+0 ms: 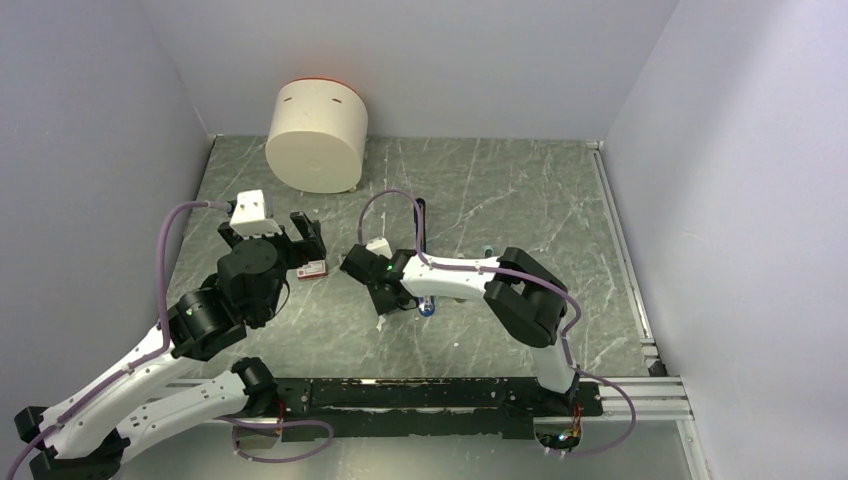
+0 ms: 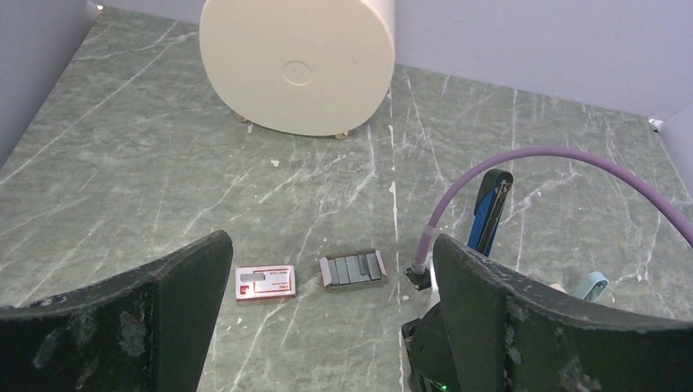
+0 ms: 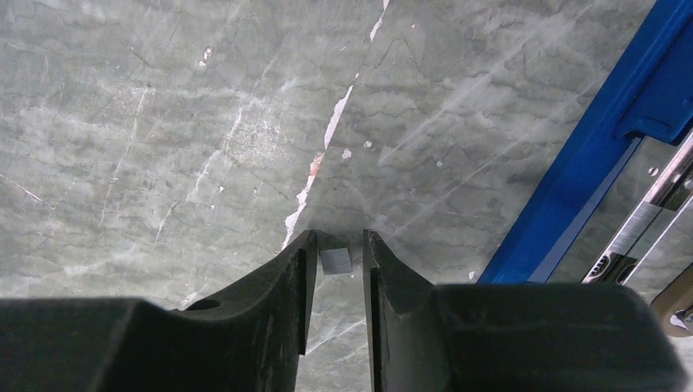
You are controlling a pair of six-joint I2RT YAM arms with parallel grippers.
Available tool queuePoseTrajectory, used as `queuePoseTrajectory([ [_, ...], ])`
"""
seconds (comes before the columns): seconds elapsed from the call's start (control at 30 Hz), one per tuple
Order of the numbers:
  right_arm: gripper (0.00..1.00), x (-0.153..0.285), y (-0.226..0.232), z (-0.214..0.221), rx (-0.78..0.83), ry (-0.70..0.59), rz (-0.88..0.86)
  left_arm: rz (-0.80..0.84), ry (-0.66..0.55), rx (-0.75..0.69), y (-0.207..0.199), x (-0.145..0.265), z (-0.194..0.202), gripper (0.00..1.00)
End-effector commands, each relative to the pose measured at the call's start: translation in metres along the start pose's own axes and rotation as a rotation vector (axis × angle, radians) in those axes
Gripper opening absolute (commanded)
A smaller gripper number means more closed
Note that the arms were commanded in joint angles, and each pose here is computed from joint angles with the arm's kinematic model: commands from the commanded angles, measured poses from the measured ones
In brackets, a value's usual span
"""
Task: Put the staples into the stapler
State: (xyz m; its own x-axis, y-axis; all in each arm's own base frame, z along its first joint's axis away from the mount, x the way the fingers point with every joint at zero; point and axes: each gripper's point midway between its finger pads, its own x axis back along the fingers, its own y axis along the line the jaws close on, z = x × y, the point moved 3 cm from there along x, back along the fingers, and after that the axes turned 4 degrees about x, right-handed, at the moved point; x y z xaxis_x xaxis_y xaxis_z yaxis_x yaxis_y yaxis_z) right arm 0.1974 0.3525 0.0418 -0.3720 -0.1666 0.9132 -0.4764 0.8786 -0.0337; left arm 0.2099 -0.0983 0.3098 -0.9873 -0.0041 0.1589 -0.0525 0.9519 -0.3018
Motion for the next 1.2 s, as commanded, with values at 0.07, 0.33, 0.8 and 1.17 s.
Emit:
queuePoseTrajectory([
  [0.07, 0.30, -0.013, -0.008, 0.009, 0.018, 0.034, 0.037, -0.010, -0.004, 0.011, 0.002, -0.001, 0.001, 0.97],
  [0.33, 0.21, -0.012, -0.010, 0.010, 0.002, 0.032, 0.035, -0.012, -0.003, 0.011, 0.002, -0.001, 0.001, 0.97],
  [0.8, 0.21, 0.027, -0.030, -0.022, -0.101, -0.128, 0.083, -0.003, 0.001, 0.011, 0.000, -0.001, 0.002, 0.97],
  [1.17, 0.22, 0.055, -0.115, -0.028, -0.296, -0.226, 0.195, 0.019, 0.019, 0.012, -0.007, -0.004, 0.005, 0.97],
])
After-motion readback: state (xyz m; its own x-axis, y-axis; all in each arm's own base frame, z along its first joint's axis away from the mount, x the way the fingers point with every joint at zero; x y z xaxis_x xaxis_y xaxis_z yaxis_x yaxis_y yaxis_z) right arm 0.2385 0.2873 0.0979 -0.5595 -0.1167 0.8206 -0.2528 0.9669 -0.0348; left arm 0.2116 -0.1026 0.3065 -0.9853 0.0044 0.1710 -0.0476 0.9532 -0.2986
